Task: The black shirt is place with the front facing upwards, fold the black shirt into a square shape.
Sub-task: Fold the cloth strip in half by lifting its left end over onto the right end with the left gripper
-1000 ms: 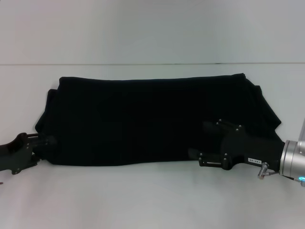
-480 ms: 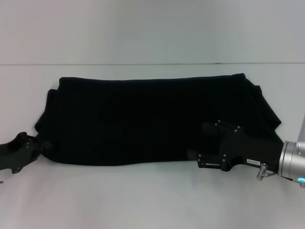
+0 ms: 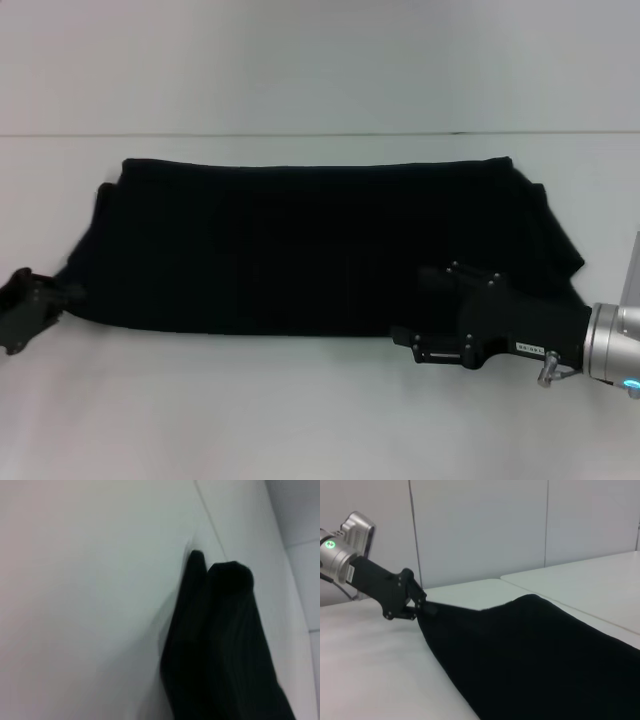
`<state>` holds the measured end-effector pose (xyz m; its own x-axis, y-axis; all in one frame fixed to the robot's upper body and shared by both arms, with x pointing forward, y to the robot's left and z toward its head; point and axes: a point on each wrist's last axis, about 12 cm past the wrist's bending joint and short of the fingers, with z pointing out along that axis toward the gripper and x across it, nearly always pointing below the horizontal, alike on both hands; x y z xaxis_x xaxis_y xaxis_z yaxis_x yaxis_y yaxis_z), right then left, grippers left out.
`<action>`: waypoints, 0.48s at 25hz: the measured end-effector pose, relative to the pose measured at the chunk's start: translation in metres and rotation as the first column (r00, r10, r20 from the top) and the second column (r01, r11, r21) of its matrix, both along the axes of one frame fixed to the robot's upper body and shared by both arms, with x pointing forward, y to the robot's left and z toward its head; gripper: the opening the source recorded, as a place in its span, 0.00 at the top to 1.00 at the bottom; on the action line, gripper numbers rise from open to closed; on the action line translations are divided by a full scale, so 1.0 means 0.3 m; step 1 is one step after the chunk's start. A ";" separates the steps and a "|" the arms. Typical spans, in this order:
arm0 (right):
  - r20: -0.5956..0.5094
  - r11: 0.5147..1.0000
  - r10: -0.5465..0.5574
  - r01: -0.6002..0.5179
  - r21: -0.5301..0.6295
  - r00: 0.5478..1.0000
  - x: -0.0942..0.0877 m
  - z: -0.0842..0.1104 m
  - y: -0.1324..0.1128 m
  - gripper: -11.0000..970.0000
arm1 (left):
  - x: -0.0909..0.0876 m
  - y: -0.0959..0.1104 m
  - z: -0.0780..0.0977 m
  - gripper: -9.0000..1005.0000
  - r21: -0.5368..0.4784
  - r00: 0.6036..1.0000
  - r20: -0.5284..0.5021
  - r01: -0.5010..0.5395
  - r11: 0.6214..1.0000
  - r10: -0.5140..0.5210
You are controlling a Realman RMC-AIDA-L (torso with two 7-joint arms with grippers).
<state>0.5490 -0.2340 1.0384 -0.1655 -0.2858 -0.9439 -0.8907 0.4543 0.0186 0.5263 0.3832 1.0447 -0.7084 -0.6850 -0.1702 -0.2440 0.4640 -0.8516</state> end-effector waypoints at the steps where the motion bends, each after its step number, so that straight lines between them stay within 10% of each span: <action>1: 0.001 1.000 -0.001 0.001 -0.002 1.000 0.000 0.000 -0.002 0.03 | -0.002 0.009 0.003 0.95 0.000 1.000 0.007 -0.009 1.000 0.009; 12: -0.006 1.000 -0.026 0.026 0.004 1.000 -0.006 -0.003 -0.025 0.03 | -0.057 0.197 0.064 0.95 0.067 0.988 0.060 -0.148 0.987 0.144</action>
<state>0.5473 -0.2414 1.0377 -0.1786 -0.2777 -0.9439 -0.8783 0.4775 0.0257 0.5092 0.4423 1.0640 -0.5901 -0.7651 -0.2577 -0.2672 0.4863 -0.8319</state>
